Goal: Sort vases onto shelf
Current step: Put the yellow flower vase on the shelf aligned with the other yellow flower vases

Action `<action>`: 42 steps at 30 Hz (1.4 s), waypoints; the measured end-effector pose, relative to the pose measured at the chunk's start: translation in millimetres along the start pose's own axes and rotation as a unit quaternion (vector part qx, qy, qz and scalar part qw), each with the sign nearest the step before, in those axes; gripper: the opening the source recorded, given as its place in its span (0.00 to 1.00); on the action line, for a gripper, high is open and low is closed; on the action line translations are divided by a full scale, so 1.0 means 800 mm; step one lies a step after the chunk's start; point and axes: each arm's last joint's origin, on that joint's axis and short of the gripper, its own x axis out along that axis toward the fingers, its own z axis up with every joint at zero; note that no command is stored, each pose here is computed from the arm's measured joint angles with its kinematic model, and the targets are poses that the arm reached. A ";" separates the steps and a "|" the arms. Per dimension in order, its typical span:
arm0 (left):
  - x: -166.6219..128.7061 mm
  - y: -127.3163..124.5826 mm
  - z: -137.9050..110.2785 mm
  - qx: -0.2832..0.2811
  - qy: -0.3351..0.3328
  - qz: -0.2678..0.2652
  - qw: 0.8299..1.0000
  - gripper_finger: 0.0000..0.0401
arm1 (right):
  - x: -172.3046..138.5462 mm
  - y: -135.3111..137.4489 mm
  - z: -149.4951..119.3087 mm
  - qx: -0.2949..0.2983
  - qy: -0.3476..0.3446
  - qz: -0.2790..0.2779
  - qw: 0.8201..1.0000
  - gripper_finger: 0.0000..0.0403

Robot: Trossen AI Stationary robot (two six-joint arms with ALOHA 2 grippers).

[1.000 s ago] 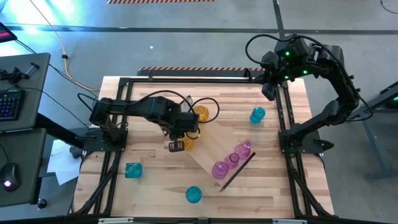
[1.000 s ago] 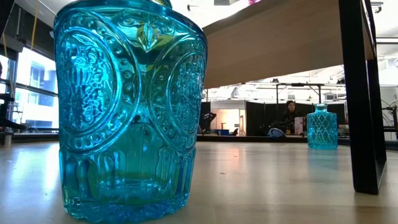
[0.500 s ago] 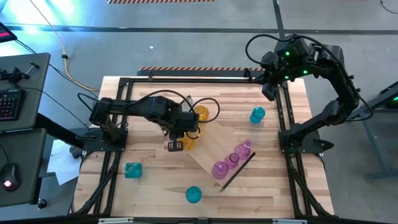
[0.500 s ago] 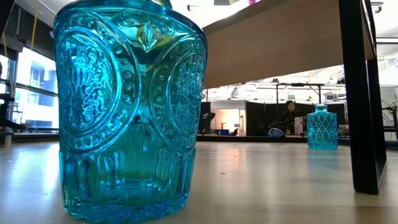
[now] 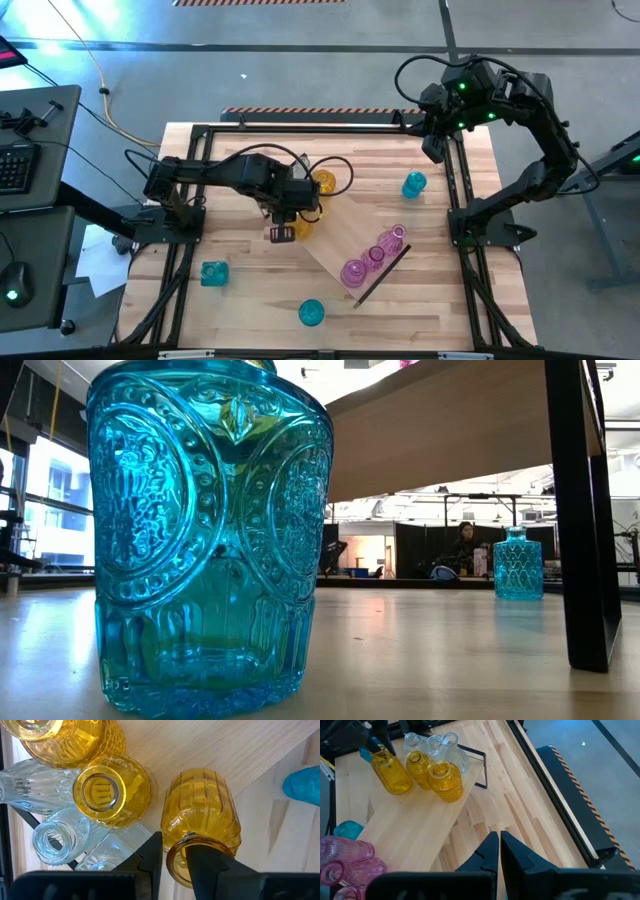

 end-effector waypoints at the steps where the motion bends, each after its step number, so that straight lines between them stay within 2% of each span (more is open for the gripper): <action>1: 0.000 0.000 0.000 -0.002 0.000 0.000 1.000 0.18 | 0.000 0.000 0.000 0.000 0.000 0.000 1.000 0.00; 21: 0.000 0.000 0.000 -0.019 0.004 -0.017 1.000 0.21 | 0.000 0.000 0.000 -0.002 0.000 0.004 1.000 0.00; 38: 0.001 0.009 0.001 -0.029 0.004 -0.011 1.000 0.21 | 0.000 0.000 0.000 -0.002 0.000 0.006 1.000 0.00; 42: 0.001 0.009 0.001 -0.029 0.004 -0.012 1.000 0.26 | 0.000 0.001 0.000 -0.004 0.000 0.007 1.000 0.00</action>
